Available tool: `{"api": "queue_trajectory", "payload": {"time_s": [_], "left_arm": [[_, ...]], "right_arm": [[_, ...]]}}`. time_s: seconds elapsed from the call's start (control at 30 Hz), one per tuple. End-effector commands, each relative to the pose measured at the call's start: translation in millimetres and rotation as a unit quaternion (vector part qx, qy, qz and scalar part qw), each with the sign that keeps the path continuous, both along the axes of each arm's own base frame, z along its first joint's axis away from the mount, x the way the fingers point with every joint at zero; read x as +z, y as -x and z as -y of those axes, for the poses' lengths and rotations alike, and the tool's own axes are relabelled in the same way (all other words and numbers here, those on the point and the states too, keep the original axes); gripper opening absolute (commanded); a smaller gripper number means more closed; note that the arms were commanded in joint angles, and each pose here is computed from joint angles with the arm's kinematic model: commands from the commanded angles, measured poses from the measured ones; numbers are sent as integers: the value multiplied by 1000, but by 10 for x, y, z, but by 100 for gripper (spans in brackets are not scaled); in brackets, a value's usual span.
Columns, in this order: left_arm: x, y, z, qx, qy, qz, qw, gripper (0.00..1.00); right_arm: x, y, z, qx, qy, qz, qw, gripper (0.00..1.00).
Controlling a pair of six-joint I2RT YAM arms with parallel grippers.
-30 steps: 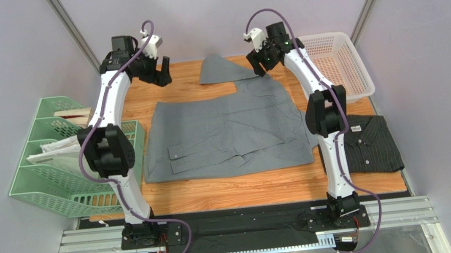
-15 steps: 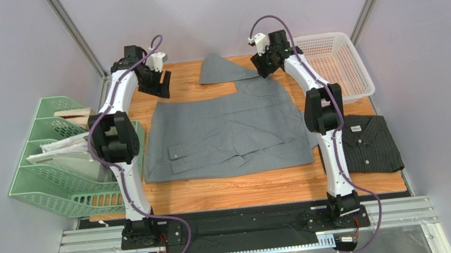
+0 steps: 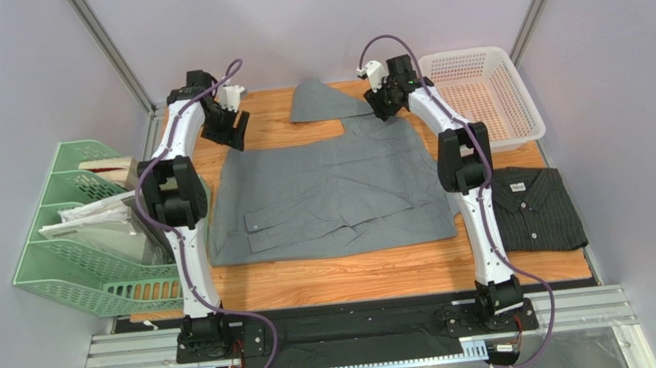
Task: Fold and stack the long sleeve shirts
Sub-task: Fold the shirt
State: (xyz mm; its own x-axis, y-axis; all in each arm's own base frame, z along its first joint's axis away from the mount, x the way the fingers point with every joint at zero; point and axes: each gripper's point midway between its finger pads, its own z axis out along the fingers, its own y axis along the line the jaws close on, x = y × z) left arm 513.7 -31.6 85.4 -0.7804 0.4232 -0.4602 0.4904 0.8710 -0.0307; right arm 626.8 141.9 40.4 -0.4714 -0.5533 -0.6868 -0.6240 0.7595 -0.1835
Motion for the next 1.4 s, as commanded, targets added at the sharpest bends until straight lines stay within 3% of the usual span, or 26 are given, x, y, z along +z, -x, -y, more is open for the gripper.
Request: {"api": "queue_trajectory", "payload": {"time_s": [0.0,0.27,0.63,0.67,0.83,1.0,1.13,1.37], "left_arm": [[-50,12,-115,-25,-32,-14,999,75],[-229,-176,-178,-29,-51,-9,998,67],[-374,-332,-128,-23,-37,2,999,50],[-376,-348,-120,-23,-35,3,999,47],[-446,-402,-62,-18,-17,3,1000,32],[-443,-426,-56,-18,-16,4,1000,24],[-408,-428,-73,-17,-18,7,1000,0],[-46,-413,31,-22,10,42,999,0]], "right_arm": [[198,-187,-57,22,3,49,999,45],[53,-187,-53,30,13,44,998,35],[42,-207,-92,34,10,47,998,6],[47,-212,-93,34,9,49,998,0],[63,-222,-108,35,8,52,998,0],[137,-230,-143,37,3,59,998,0],[211,-228,-140,36,0,62,997,0],[538,-173,-136,36,-11,77,996,0]]}}
